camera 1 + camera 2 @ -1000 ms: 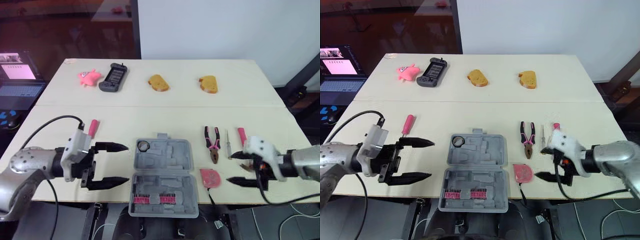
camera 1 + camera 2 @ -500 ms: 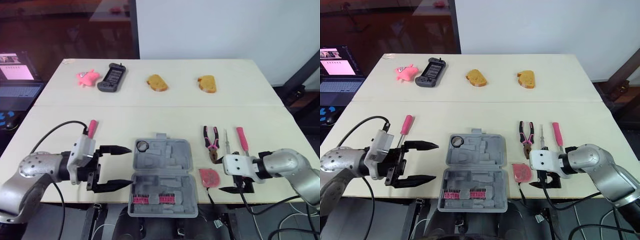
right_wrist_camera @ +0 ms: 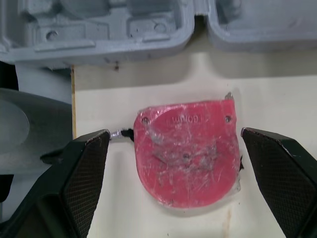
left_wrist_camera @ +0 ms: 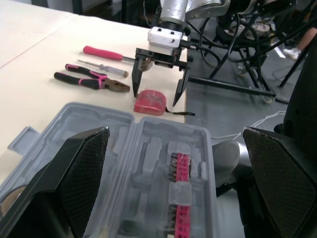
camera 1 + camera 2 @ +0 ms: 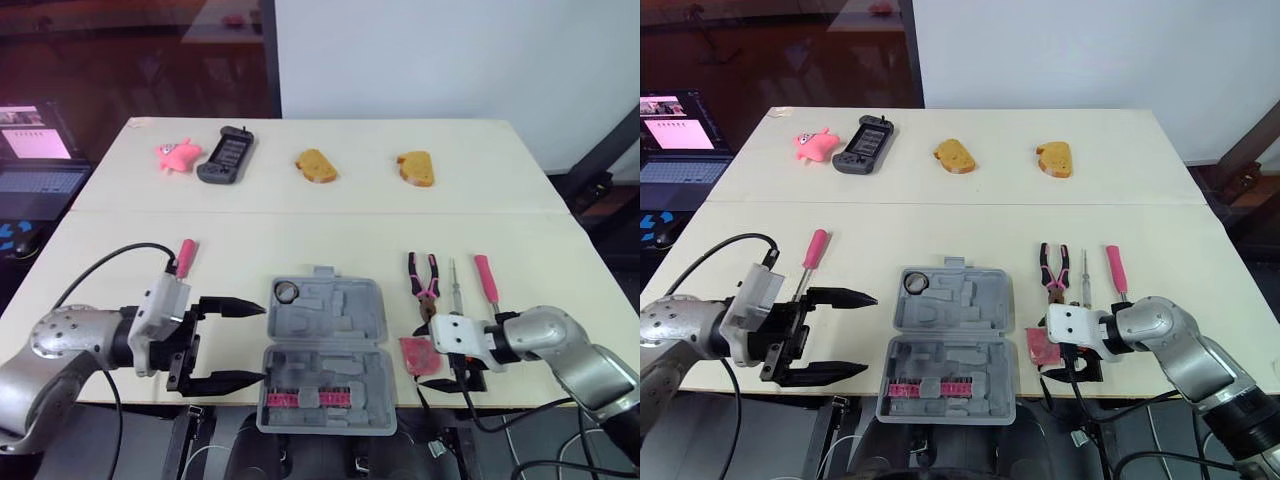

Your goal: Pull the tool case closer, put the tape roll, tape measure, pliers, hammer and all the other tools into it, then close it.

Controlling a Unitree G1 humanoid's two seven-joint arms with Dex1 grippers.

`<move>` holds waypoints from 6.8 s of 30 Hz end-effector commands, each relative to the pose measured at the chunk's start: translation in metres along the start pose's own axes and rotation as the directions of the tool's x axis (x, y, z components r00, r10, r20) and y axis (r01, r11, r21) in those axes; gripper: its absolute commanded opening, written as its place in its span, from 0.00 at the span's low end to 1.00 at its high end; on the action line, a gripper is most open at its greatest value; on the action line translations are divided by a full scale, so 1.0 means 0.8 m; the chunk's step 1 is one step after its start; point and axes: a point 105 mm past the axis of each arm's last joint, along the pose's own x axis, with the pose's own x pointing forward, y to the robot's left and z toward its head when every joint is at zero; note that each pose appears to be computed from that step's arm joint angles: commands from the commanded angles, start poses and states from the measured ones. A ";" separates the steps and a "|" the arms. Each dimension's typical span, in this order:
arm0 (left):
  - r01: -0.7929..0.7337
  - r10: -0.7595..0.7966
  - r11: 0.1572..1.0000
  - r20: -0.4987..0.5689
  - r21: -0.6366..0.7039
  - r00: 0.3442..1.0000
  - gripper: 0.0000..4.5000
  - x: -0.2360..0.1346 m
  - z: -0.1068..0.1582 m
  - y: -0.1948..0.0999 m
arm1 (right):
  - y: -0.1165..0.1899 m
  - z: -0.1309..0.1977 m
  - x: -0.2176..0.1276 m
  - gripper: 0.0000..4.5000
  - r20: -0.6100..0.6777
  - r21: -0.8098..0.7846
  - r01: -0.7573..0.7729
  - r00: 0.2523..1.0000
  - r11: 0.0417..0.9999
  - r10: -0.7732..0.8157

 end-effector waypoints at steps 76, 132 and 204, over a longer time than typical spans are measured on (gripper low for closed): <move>-0.279 0.279 0.960 -0.077 0.017 0.957 1.00 -0.052 -0.036 -0.021 | -0.131 0.140 0.088 0.66 -0.258 -0.172 -0.061 0.966 0.983 0.014; -0.234 0.236 0.972 -0.082 0.037 0.968 1.00 -0.044 -0.044 -0.012 | -0.114 0.182 0.014 0.99 0.086 -0.097 0.029 0.996 0.995 -0.020; -0.242 0.244 0.970 -0.088 0.035 0.966 1.00 -0.032 -0.045 -0.009 | -0.147 0.140 0.086 0.96 -0.093 -0.239 -0.027 0.996 0.971 0.005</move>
